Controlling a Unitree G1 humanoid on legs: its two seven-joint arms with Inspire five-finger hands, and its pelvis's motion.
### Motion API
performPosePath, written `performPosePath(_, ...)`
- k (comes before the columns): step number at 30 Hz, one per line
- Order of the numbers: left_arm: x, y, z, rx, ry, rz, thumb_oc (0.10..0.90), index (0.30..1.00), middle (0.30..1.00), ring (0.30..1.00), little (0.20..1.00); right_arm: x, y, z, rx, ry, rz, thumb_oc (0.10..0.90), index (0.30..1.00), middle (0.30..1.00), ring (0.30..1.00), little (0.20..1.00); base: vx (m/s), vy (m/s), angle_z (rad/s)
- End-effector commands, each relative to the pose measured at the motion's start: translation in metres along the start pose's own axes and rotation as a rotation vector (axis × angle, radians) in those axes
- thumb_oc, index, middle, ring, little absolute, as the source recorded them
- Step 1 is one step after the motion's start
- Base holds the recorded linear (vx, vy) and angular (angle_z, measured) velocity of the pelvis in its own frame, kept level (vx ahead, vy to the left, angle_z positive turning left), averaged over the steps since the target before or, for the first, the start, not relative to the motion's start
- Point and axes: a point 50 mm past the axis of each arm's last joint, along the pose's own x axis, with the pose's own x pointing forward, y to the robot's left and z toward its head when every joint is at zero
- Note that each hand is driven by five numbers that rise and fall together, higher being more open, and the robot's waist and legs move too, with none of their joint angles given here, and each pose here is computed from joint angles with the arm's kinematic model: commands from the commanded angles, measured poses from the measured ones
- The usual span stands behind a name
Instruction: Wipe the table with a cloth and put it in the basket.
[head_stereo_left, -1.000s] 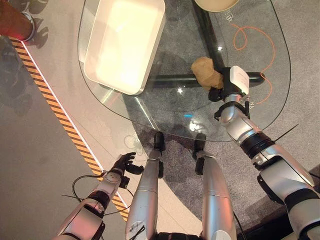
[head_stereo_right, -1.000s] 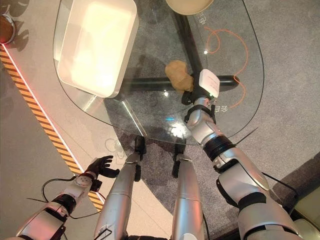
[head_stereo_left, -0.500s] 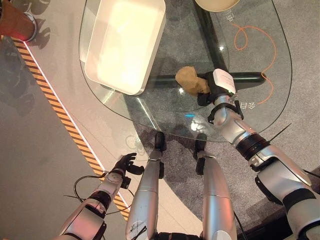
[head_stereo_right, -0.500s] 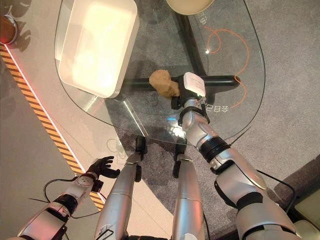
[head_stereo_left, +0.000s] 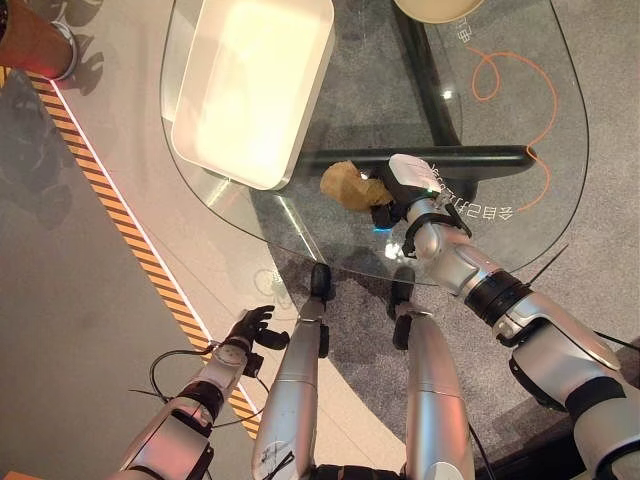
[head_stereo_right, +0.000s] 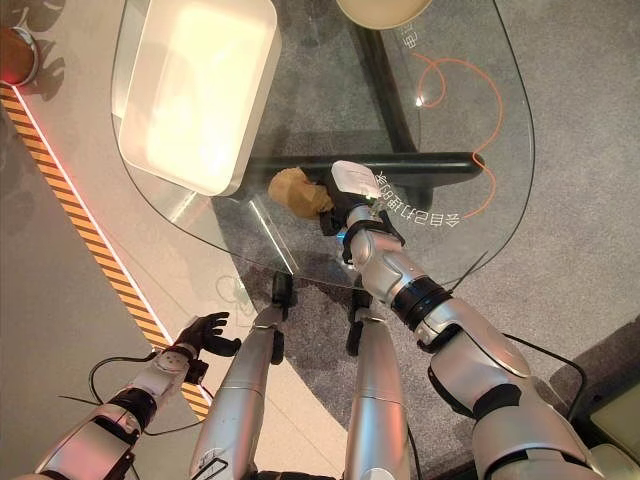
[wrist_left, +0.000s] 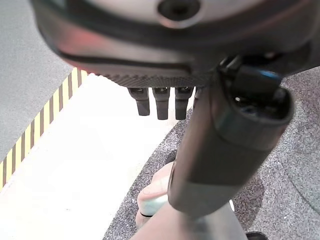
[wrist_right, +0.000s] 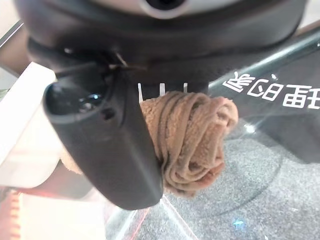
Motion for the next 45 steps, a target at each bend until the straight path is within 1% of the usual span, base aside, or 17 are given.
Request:
performPosePath(1,-0.002,-0.016,-0.009,0.019,0.024,-0.046,0.8,0.9,0.9,0.9,0.9,-0.009,0.028,0.059,0.034,-0.259,0.119,0.1,0.3,0.3,0.3,0.2,0.0,0.0,0.0)
performPosePath(8,-0.002,-0.014,-0.009,0.023,0.025,-0.045,0.8,0.9,0.9,0.9,0.9,-0.01,0.031,0.058,0.023,-0.261,0.151,0.1,0.3,0.3,0.3,0.2,0.0,0.0,0.0)
performPosePath(15,-0.001,-0.013,-0.008,0.023,0.03,-0.048,0.8,0.9,0.9,0.9,0.9,-0.006,0.025,0.048,0.028,-0.215,0.094,0.1,0.3,0.3,0.3,0.2,0.0,0.0,0.0)
performPosePath(17,-0.001,-0.011,-0.009,0.021,0.032,-0.048,0.8,0.9,0.9,0.9,0.9,-0.004,0.018,0.04,0.032,-0.177,0.037,0.1,0.3,0.3,0.3,0.2,0.0,0.0,0.0)
performPosePath(18,-0.001,-0.009,-0.009,0.02,0.035,-0.045,0.8,0.9,0.9,0.9,0.9,-0.001,0.007,0.029,0.05,-0.127,-0.042,0.1,0.3,0.3,0.3,0.2,0.0,0.0,0.0)
performPosePath(20,-0.001,-0.008,-0.01,0.019,0.039,-0.043,0.8,0.9,0.9,0.9,0.9,0.002,-0.001,0.021,0.075,-0.084,-0.101,0.1,0.3,0.3,0.3,0.2,0.0,0.0,0.0)
performPosePath(21,-0.001,-0.006,-0.011,0.019,0.042,-0.04,0.8,0.9,0.9,0.9,0.9,0.003,-0.01,0.013,0.105,-0.046,-0.163,0.1,0.3,0.3,0.3,0.2,0.0,0.0,0.0)
performPosePath(22,-0.001,-0.006,-0.011,0.019,0.042,-0.04,0.8,0.9,0.9,0.9,0.9,0.003,-0.01,0.012,0.108,-0.043,-0.168,0.1,0.3,0.3,0.3,0.2,0.07,-0.015,0.01)
performPosePath(24,-0.002,-0.007,-0.017,0.022,0.057,-0.044,0.8,0.9,0.9,0.9,0.9,0.004,-0.017,0.0,0.155,0.016,-0.234,0.1,0.3,0.3,0.3,0.2,0.07,-0.018,0.03)
performPosePath(28,-0.002,-0.006,-0.019,0.021,0.063,-0.041,0.8,0.9,0.9,0.9,0.9,0.006,-0.044,-0.02,0.243,0.118,-0.395,0.1,0.3,0.3,0.3,0.2,0.0,-0.006,0.02)
performPosePath(32,-0.003,-0.006,-0.023,0.014,0.069,-0.044,0.8,0.9,0.9,0.9,0.9,0.004,-0.071,-0.04,0.287,0.221,-0.549,0.1,0.3,0.3,0.3,0.2,0.0,0.0,0.0)
performPosePath(39,-0.005,-0.007,-0.029,0.006,0.073,-0.047,0.8,0.9,0.9,0.9,0.9,-0.005,-0.097,-0.068,0.343,0.34,-0.718,0.1,0.3,0.3,0.3,0.2,0.0,0.0,0.0)
performPosePath(45,-0.006,-0.005,-0.032,-0.001,0.075,-0.048,0.8,0.9,0.9,0.9,0.9,-0.013,-0.113,-0.089,0.355,0.402,-0.816,0.1,0.3,0.3,0.3,0.2,0.0,0.0,0.0)
